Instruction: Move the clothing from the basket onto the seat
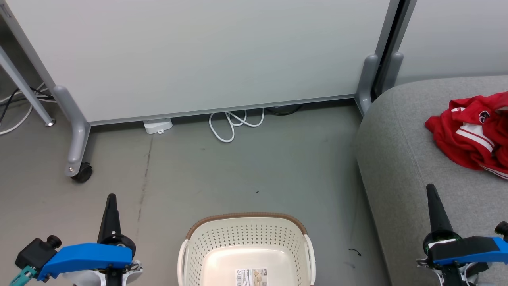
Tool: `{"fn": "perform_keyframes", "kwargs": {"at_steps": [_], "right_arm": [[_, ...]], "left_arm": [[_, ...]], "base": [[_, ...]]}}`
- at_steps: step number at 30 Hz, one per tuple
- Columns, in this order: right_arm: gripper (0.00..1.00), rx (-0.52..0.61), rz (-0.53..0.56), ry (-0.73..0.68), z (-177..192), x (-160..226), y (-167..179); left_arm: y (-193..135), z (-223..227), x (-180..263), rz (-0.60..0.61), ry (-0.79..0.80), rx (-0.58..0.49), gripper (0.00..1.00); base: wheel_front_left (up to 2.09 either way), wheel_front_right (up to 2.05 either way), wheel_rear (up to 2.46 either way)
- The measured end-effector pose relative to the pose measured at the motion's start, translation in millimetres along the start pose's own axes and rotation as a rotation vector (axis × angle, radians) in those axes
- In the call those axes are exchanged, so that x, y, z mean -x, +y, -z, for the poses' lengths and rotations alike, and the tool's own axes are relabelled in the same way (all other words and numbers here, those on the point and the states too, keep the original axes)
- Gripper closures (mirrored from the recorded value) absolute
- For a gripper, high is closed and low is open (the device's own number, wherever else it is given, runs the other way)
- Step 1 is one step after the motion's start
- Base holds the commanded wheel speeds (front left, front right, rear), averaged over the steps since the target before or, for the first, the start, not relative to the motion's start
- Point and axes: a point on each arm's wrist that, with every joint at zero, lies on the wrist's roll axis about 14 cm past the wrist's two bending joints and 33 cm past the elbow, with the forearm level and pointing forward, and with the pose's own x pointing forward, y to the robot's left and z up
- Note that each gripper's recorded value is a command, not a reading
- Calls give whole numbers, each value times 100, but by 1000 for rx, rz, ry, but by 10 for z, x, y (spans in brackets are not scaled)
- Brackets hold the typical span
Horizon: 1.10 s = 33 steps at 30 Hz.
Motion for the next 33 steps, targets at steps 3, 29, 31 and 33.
{"fn": "perform_keyframes", "kwargs": {"at_steps": [3,29,31,33], "right_arm": [[100,-37,1,4,4,1,-1],[100,-302,-10,25,8,-9,40],[100,-319,-13,27,6,-12,49],[100,-338,-13,28,7,-9,48]], "left_arm": [[-8,-7,-6,2,1,33,100],[-97,-55,-42,34,11,294,100],[-101,-59,-42,36,11,312,100],[-107,-59,-43,39,14,329,100]], "base": [[0,0,0],[0,0,0],[0,0,0],[0,0,0]]}}
